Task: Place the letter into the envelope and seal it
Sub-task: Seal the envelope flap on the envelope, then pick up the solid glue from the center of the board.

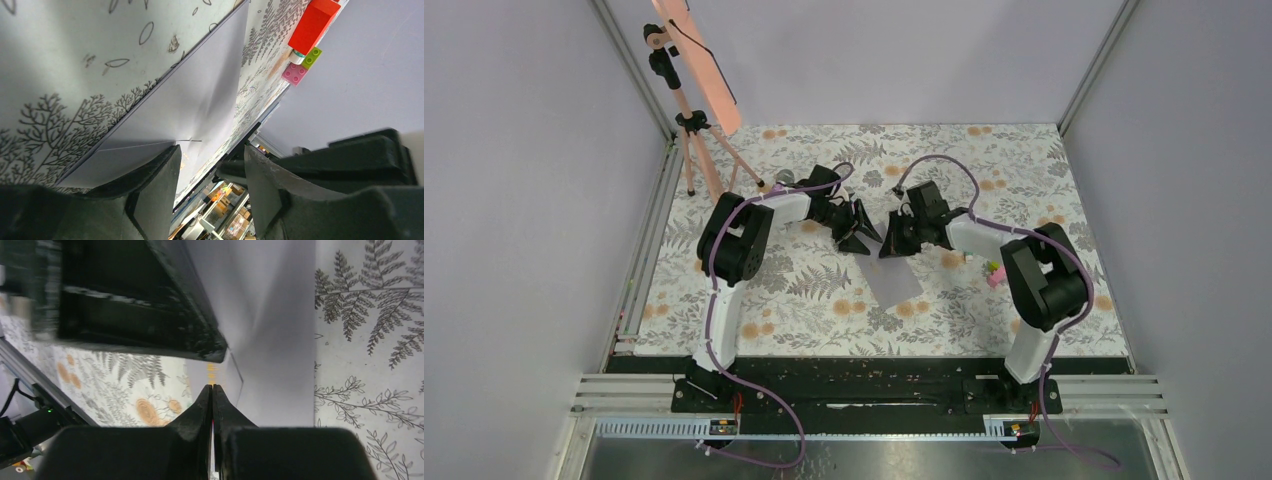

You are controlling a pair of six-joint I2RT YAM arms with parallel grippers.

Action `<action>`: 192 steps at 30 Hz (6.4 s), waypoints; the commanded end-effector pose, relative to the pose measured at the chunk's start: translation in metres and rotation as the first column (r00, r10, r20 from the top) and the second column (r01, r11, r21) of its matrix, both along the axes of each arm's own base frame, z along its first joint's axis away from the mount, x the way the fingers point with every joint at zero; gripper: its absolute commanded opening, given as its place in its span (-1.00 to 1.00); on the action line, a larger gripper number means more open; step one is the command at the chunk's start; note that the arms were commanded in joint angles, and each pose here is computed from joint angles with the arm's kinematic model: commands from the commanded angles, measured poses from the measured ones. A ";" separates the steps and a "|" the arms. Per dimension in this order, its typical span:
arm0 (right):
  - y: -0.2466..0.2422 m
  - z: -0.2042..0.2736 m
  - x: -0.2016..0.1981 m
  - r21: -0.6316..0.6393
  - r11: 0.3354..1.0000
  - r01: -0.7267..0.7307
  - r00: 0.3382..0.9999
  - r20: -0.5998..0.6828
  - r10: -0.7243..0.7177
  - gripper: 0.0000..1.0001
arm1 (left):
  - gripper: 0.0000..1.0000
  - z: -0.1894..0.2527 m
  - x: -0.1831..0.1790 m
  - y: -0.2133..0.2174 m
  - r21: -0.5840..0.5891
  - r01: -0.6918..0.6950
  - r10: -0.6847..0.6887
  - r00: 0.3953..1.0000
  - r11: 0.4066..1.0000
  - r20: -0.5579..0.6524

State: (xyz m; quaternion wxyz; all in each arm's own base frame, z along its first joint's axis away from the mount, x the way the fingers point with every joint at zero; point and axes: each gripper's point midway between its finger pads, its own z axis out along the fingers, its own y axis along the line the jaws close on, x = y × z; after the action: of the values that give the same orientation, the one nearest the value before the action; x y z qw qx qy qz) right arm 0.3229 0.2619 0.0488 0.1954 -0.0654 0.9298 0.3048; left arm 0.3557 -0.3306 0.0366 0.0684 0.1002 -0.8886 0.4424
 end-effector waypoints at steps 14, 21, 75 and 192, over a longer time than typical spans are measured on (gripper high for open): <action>-0.004 -0.017 -0.034 0.049 0.999 0.012 1.000 -0.024 -0.011 -1.00 | 0.05 -0.032 0.005 0.013 0.077 -0.040 0.041 0.999 0.996 -0.004; 0.018 -0.021 -0.003 0.102 0.995 0.003 1.000 0.019 -0.005 -1.00 | 0.05 -0.031 0.001 0.015 0.074 -0.042 0.042 0.999 0.996 -0.003; -0.017 0.024 -0.012 -0.137 0.990 0.042 0.990 0.142 -0.023 -1.00 | 0.05 0.029 0.014 0.004 -0.002 -0.040 0.040 0.997 0.999 0.067; -0.164 -0.029 -0.051 -0.524 0.831 0.185 0.895 -0.260 -0.363 0.00 | 0.04 0.108 -0.071 -0.017 0.181 0.261 -0.309 0.889 0.948 0.339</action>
State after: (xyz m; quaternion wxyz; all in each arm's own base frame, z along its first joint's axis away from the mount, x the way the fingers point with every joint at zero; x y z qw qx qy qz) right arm 0.2670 0.0997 0.0147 0.0451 0.0891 0.9916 0.0825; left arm 0.2797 -0.3412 0.1339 -0.0272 -0.1003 -0.9274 0.3594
